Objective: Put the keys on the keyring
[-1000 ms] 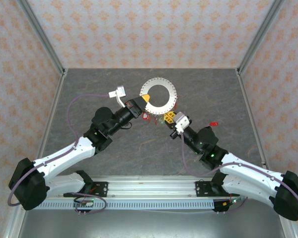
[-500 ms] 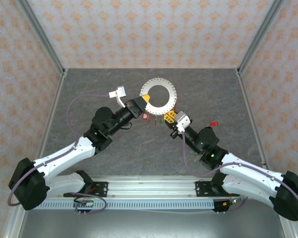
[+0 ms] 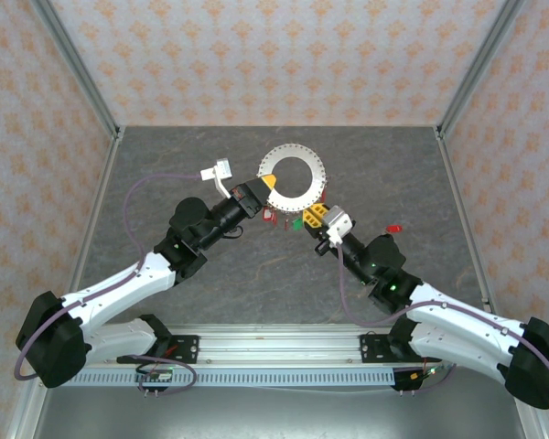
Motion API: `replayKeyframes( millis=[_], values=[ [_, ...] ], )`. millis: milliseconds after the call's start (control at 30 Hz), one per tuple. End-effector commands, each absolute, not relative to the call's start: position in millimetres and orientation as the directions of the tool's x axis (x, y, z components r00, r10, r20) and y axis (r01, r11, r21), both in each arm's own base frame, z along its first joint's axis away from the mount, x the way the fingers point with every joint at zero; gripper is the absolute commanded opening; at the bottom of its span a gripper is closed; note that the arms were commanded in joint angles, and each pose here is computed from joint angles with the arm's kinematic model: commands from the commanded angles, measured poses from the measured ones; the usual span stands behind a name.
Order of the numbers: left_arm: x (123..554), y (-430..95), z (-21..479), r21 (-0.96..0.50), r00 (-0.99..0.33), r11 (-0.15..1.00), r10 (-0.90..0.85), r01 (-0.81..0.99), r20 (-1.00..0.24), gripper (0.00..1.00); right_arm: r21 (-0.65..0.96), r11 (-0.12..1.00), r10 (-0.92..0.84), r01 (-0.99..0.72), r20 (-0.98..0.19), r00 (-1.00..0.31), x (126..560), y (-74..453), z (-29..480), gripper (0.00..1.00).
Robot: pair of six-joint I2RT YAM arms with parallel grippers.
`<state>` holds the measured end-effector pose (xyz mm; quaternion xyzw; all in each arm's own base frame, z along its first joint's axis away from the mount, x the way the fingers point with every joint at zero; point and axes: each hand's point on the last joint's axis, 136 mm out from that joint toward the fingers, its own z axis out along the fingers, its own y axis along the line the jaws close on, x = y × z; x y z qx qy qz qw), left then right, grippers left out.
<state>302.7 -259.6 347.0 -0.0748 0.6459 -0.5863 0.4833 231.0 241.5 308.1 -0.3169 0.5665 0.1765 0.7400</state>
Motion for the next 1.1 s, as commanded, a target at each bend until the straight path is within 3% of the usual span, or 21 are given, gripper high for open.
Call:
replayKeyframes(
  millis=[0, 167, 533, 767, 1067],
  values=[
    [303, -253, 369, -0.82, -0.483, 0.27, -0.699, 0.505, -0.527, 0.0, -0.264, 0.736, -0.088, -0.623, -0.95, 0.298, 228, 240, 308, 0.14],
    [303, -253, 370, -0.82, -0.482, 0.268, -0.7, 0.506, -0.527, 0.0, -0.276, 0.729, -0.104, -0.626, -0.949, 0.297, 228, 241, 305, 0.09],
    [303, -253, 370, -0.82, -0.482, 0.27, -0.699, 0.505, -0.528, 0.0, -0.279, 0.732, -0.115, -0.622, -0.95, 0.291, 229, 241, 302, 0.13],
    [303, -252, 368, -0.821, -0.481, 0.276, -0.7, 0.499, -0.528, 0.0, -0.273, 0.743, -0.113, -0.61, -0.951, 0.288, 231, 239, 304, 0.0],
    [316, -246, 338, -0.862, -0.495, 0.344, -0.712, 0.372, -0.498, 0.0, -0.225, 0.744, -0.041, -0.629, -0.955, 0.293, 228, 241, 322, 0.0]
  ],
)
